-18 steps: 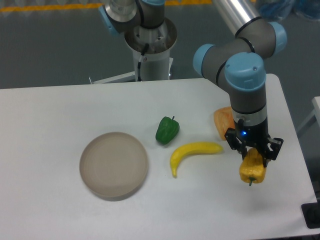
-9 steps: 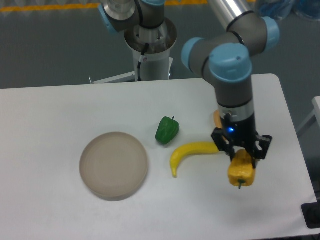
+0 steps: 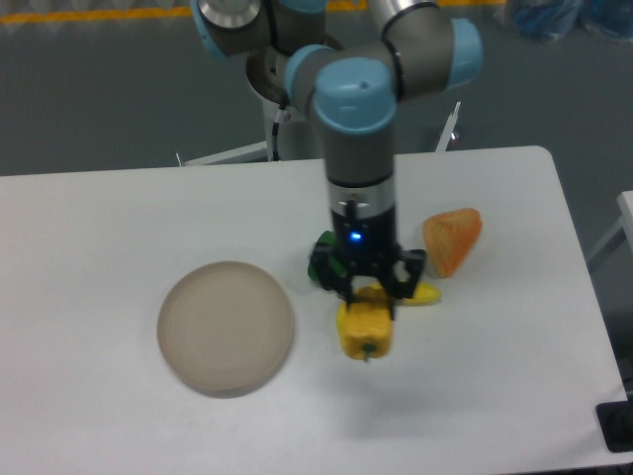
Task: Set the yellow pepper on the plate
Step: 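Carry the yellow pepper over the banana toward the beige plate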
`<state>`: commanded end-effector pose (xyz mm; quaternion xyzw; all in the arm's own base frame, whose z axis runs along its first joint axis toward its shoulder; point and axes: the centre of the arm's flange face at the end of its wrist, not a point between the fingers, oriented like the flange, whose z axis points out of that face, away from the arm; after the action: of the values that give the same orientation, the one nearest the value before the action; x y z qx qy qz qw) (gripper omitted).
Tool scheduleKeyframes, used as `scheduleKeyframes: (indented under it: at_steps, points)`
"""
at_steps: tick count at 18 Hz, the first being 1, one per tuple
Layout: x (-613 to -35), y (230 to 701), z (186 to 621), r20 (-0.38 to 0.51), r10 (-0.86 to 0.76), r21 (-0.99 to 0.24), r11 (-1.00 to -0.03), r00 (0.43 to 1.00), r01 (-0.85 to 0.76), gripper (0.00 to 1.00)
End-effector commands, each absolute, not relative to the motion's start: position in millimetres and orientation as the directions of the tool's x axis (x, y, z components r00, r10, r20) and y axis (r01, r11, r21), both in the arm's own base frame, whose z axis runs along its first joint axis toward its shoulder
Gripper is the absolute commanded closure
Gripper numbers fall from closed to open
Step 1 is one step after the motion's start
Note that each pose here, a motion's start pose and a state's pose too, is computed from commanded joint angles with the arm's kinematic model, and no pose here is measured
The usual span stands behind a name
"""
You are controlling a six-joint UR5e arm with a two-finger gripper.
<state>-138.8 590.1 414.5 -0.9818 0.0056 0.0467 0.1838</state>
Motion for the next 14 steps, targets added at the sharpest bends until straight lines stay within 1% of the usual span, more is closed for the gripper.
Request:
scheduleKeyframes:
  at_steps: [1,3,5,7,9,11,14]
  points:
    - [-123.9,591.4,403.3,-0.047,0.030,-0.356,-0.934,0.998,0.011,0.63]
    - [-103.2,598.1,384.5,-0.010,0.063,-0.333,-0.941,0.998,0.056,0.63]
    - [-86.0,601.9,355.5,0.012,0.050,-0.286,-0.957,0.999,0.051,0.63]
    - [-77.4,604.7,332.2,0.013,0.027,-0.253,-0.967,1.000,0.029,0.63]
    - [-70.6,602.7,322.0,0.012,-0.006,-0.242,-0.970,1.000,-0.003,0.63]
    - [-68.0,598.3,312.7,-0.008,-0.092,-0.241,-0.966,0.996,-0.091,0.63]
    - [-65.0,593.1,302.5,-0.010,-0.134,-0.228,-0.965,0.991,-0.133,0.63]
